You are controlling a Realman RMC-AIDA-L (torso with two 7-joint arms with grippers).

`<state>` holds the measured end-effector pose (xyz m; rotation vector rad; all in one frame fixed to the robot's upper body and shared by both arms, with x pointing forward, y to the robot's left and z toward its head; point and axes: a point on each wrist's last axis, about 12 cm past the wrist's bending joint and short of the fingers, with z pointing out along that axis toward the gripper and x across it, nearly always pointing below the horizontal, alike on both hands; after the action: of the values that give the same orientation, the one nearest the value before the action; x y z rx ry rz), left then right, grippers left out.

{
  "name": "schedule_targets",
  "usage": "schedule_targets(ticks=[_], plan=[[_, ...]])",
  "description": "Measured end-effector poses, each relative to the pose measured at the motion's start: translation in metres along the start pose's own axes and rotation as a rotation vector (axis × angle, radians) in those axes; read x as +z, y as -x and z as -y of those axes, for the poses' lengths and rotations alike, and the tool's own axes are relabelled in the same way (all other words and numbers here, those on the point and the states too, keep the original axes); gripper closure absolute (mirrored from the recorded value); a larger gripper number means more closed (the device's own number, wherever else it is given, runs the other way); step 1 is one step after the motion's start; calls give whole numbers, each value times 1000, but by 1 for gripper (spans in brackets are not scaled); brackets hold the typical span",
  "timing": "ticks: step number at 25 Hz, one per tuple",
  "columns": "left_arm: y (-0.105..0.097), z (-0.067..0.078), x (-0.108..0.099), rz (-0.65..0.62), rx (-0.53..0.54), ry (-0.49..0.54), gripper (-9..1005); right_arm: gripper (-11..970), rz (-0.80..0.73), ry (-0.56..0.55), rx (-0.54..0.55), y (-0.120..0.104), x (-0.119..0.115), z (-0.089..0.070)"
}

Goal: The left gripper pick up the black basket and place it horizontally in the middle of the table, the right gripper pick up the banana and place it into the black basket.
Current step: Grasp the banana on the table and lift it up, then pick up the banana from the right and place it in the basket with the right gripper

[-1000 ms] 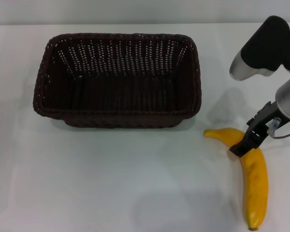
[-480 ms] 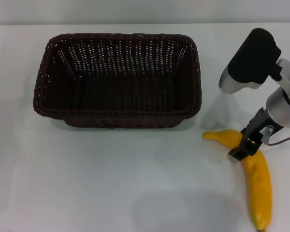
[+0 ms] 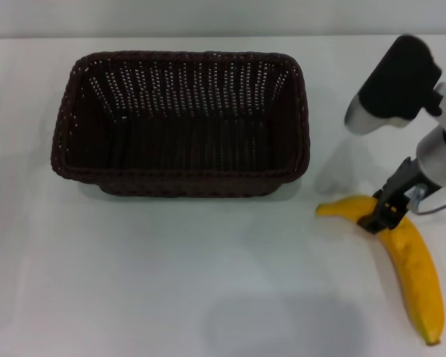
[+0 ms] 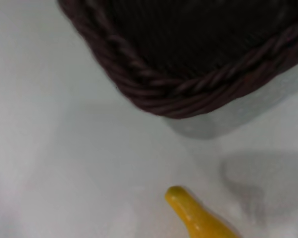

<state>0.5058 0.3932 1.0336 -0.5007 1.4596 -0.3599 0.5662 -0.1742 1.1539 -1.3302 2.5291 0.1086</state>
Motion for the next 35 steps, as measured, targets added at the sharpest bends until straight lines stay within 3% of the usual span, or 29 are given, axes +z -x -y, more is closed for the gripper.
schedule_targets(ticks=[7, 13, 16, 21, 25, 30, 35], plan=[[1, -1, -1, 0, -2, 2, 223, 487, 16, -145, 14, -2, -20, 27], [2, 0, -1, 10, -37, -11, 223, 487, 178, -341, -18, 16, -56, 47], [2, 2, 0, 14, -39, -18, 224, 488, 305, -426, -81, 33, -75, 46], [1, 3, 0, 11, -56, -29, 224, 488, 592, -545, -232, 63, -107, 25], [1, 3, -1, 12, -60, -27, 223, 488, 823, -526, -367, 81, -111, 3], [1, 4, 1, 12, -63, -31, 223, 489, 904, -381, -523, 89, -90, -12], [1, 5, 2, 13, -64, -34, 223, 489, 905, -265, -585, 99, -61, -12]])
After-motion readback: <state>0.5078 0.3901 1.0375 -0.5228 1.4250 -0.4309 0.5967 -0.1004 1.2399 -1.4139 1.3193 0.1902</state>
